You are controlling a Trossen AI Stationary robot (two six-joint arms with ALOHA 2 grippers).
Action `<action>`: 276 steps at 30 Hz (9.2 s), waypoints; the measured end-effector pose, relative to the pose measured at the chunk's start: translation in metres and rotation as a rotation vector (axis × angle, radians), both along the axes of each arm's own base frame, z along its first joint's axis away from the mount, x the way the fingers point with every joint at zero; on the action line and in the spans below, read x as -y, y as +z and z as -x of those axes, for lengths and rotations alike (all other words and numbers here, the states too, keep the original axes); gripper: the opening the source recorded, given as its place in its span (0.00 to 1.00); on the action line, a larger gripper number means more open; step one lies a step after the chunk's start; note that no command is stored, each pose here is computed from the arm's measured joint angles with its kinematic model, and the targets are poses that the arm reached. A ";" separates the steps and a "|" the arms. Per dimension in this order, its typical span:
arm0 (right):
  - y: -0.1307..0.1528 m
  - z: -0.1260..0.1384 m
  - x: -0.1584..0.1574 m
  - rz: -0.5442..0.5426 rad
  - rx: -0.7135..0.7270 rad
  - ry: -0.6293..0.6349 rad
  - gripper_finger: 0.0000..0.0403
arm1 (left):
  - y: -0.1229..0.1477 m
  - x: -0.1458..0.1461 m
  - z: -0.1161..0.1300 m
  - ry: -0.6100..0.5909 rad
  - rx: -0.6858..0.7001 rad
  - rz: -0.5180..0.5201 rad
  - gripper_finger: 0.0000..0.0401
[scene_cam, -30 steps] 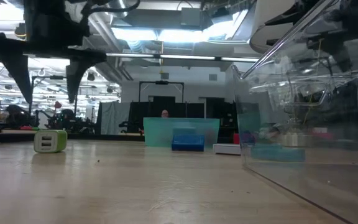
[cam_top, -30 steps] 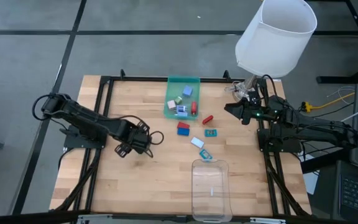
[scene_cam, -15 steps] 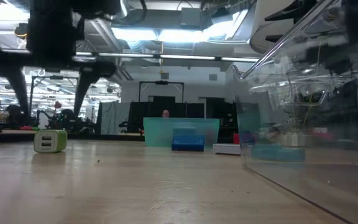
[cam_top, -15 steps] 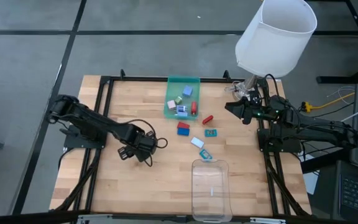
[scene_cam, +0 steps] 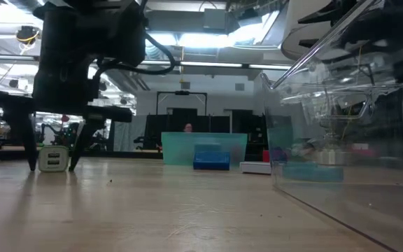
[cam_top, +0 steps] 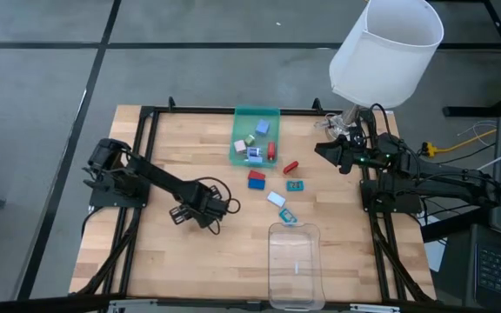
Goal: Pick & Place Office items
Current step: Put the green charger adapter into the green bin, then put the top blue digital timer into the transparent bin
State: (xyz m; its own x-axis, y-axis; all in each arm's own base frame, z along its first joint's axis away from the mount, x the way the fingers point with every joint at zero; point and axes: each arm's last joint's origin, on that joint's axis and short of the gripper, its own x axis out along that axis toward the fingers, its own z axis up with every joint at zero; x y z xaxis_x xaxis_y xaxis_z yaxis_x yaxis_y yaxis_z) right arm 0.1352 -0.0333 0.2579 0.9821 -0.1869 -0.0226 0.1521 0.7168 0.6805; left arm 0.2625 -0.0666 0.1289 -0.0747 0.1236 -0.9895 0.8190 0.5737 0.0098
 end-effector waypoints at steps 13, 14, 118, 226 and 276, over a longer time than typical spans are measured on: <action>0.000 0.000 0.001 0.017 -0.003 -0.033 0.50 | 0.025 -0.027 -0.024 0.420 0.136 0.138 0.36; 0.000 0.000 0.001 0.019 -0.002 -0.034 0.50 | 0.032 -0.033 -0.026 0.484 0.168 0.156 0.36; -0.053 -0.120 -0.004 -0.004 -1.116 0.266 0.47 | 0.185 -0.273 -0.036 1.008 1.370 1.698 0.71; -0.047 -0.227 0.028 -0.109 -0.995 0.627 0.38 | 0.180 -0.276 -0.038 0.971 1.468 1.554 0.53; -0.034 -0.200 -0.162 -0.212 -1.105 0.601 0.38 | 0.265 -0.239 0.131 1.123 1.727 0.498 0.50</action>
